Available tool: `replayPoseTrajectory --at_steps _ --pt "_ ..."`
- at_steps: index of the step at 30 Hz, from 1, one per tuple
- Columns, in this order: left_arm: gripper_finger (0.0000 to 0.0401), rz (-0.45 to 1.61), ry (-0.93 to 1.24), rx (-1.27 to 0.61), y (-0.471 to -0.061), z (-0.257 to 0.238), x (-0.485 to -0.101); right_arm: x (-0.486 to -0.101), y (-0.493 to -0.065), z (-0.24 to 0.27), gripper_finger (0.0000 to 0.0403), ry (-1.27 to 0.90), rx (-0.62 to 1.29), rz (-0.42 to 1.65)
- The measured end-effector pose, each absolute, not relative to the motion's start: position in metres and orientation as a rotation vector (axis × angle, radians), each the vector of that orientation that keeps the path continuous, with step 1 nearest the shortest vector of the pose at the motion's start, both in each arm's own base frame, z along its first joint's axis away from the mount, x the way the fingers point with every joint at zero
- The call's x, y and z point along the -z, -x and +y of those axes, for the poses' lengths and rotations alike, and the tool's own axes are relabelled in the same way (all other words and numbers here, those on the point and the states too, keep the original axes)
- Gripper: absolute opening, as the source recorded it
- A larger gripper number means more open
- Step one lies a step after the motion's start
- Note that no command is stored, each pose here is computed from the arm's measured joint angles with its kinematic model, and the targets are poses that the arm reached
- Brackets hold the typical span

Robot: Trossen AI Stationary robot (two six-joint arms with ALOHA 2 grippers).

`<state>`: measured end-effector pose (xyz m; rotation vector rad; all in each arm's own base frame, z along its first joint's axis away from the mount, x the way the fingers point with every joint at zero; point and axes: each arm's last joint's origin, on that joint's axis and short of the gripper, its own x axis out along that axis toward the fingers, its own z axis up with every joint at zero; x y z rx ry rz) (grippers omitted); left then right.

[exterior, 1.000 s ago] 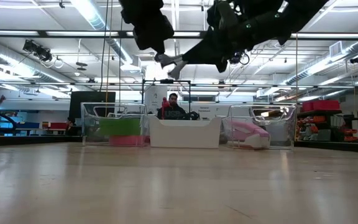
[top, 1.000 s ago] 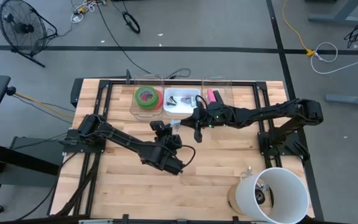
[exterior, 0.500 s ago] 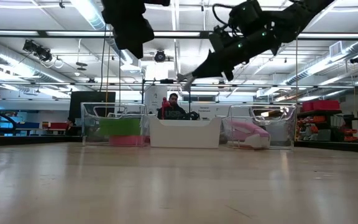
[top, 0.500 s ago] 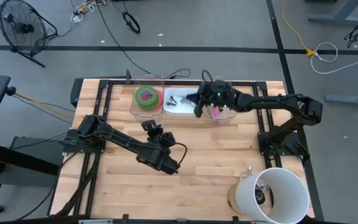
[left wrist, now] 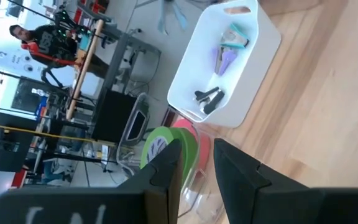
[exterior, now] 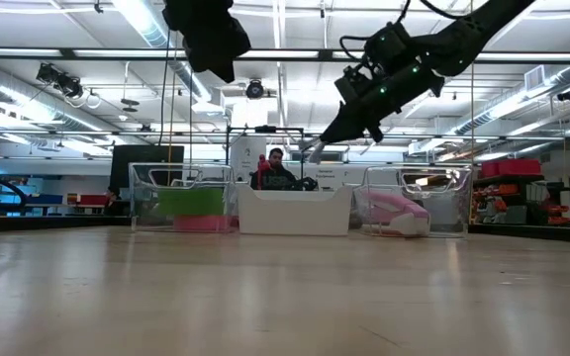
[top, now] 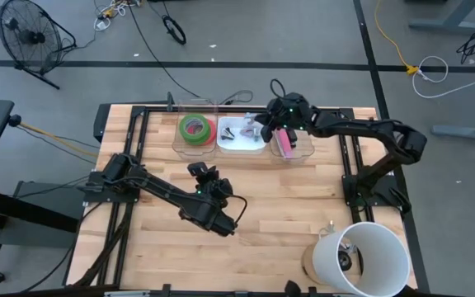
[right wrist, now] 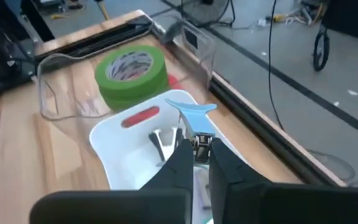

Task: Pick and place Stapler, Stapler remover, tape
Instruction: Put the blue staple remover into the white bin, then return to Home Position

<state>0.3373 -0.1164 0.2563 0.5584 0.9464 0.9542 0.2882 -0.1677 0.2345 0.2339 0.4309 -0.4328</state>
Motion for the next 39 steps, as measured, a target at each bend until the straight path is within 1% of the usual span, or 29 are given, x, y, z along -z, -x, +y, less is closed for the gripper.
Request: replayPoseTrajectory --at_steps 4,6,15,19,22,26,31,36,39 --pt "0.0096 0.93 -0.555 -0.957 -0.338 -0.117 -0.256 -0.225 -0.293 -0.17 0.0011 -0.239 0.435 0.447" --pt "0.0096 0.93 -0.555 -0.957 -0.338 -0.117 -0.256 -0.221 -0.295 -0.172 0.0023 -0.229 0.45 0.455" --pt "0.0096 0.927 -0.555 -0.961 -0.339 -0.116 -0.256 -0.218 -0.297 -0.173 0.015 -0.231 0.453 0.447" --pt "0.0096 0.925 -0.557 -0.962 -0.339 -0.115 -0.256 -0.219 -0.299 -0.171 0.0188 -0.227 0.436 0.428" --pt "0.0096 0.885 -0.594 -0.977 -0.339 -0.115 -0.258 -0.225 -0.302 -0.166 0.0206 -0.241 0.361 0.383" --pt "0.0096 0.836 -0.659 -1.002 -0.339 -0.112 -0.26 -0.245 -0.307 -0.153 0.0217 -0.225 0.228 0.263" --pt "0.0093 0.847 -0.643 -1.018 -0.339 -0.105 -0.263 -0.276 -0.305 -0.13 0.0218 -0.192 0.132 0.132" --pt "0.009 0.805 -0.634 -1.039 -0.334 -0.096 -0.28 -0.302 -0.3 -0.086 0.0213 -0.139 0.005 0.096" --pt "0.0089 0.781 -0.662 -1.046 -0.329 -0.091 -0.292 -0.312 -0.3 -0.052 0.0205 -0.058 -0.062 0.072"
